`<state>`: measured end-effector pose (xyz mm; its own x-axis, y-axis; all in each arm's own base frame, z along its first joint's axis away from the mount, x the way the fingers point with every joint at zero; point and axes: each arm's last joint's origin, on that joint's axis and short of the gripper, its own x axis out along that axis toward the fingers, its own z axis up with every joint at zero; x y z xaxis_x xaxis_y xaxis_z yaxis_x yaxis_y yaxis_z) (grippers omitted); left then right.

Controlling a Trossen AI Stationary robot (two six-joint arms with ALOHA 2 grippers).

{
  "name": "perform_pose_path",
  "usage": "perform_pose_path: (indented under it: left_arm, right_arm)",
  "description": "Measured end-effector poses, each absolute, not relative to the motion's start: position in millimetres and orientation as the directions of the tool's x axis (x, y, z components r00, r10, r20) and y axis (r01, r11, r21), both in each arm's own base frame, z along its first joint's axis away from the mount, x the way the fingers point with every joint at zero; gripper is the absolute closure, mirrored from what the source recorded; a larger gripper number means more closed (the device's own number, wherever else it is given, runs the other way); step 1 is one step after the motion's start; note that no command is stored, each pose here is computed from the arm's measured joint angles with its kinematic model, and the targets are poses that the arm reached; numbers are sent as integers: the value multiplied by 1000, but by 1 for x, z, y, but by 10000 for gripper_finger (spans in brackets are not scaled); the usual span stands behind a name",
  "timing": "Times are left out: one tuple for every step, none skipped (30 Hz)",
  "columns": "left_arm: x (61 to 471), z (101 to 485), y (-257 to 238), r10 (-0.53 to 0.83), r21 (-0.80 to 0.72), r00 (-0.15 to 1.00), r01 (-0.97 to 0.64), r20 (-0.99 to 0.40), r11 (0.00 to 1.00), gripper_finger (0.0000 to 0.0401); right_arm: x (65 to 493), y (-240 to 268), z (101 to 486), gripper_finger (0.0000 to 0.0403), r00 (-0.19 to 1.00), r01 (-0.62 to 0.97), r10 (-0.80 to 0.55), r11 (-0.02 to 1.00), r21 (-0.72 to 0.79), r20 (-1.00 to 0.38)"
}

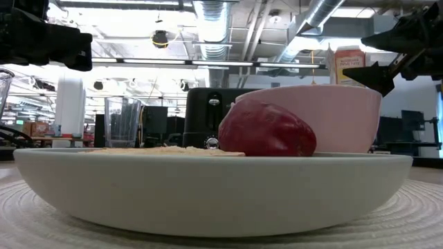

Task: Arrange a breakfast setting

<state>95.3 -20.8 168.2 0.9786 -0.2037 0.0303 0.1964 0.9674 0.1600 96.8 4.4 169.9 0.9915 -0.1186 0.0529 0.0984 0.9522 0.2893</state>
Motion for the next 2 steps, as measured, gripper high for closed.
perform_pose_path:
  left_arm:
    - [95,168,-21,-204,160,979,196,30,967,318]
    - [95,168,-21,-204,160,979,196,30,967,318]
  right_arm:
    - [97,4,170,3,992,98,-119,952,289,53]
    - [97,4,170,3,991,99,-119,952,289,53]
